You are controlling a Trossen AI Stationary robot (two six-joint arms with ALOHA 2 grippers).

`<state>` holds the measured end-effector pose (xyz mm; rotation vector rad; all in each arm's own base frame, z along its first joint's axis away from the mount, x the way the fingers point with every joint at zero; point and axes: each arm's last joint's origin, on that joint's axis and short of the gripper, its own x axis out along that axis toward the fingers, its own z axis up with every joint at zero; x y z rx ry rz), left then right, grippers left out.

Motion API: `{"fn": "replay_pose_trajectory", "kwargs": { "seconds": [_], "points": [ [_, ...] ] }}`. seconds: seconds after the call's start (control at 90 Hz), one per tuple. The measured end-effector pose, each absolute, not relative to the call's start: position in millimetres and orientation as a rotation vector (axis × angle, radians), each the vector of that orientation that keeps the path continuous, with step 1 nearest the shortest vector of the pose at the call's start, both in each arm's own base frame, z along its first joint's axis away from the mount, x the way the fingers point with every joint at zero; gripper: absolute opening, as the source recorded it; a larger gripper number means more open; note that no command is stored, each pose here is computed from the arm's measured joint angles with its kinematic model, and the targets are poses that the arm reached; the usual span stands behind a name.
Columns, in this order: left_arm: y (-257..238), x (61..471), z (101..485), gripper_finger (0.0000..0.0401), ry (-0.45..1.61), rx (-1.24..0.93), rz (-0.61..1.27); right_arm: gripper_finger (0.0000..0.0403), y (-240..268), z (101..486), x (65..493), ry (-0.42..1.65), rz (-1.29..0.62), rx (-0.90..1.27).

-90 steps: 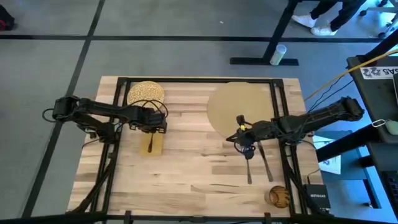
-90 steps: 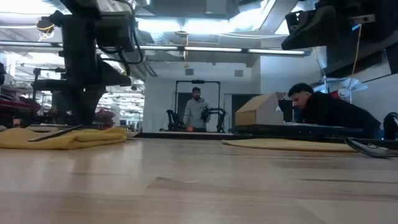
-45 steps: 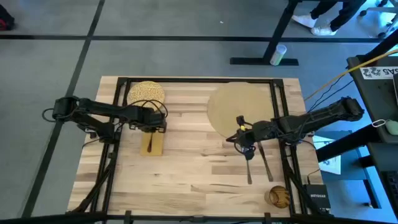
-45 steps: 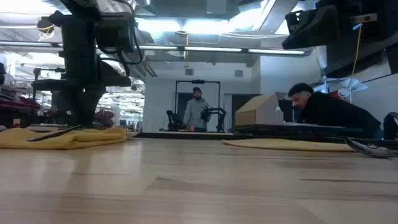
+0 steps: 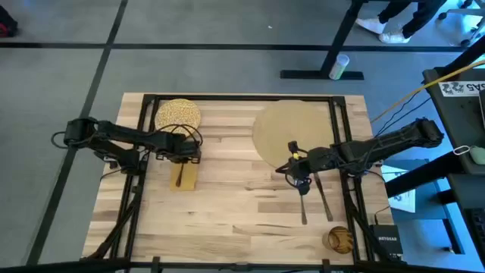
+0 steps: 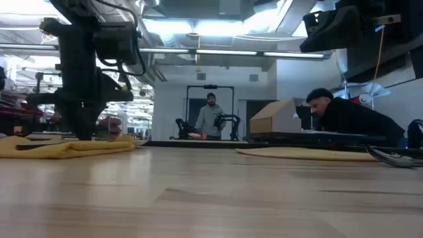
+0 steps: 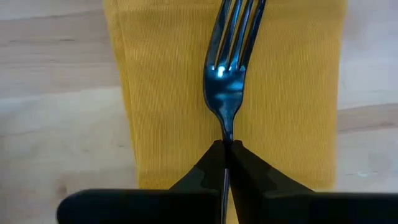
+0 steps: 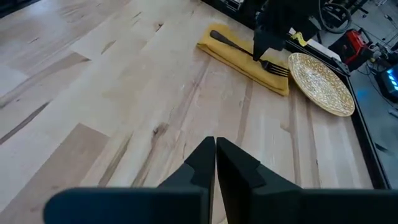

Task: Set table place
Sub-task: Put the fork on the yellow napkin

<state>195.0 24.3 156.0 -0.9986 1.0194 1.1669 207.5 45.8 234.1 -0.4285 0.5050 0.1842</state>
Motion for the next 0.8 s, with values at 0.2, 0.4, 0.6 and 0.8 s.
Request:
{"fn": "replay_pose_trajectory", "kwargs": {
  "seconds": [0.2,0.4,0.6,0.8],
  "points": [
    [24.2,194.0,155.9,0.0,1.013,-1.019,1.192,0.0005,45.8,234.0,207.4,0.505,0.184,-0.429],
    [24.2,193.9,155.8,0.0,1.017,-1.013,1.188,0.0005,45.8,234.0,207.4,0.505,0.184,-0.429],
    [24.2,193.4,155.8,0.0017,1.034,-0.992,1.177,0.0005,45.8,234.1,207.5,0.505,0.184,-0.428],
    [24.2,193.5,155.8,0.0054,1.033,-0.991,1.175,0.0005,45.8,234.0,207.4,0.505,0.184,-0.429]
  ]
}}
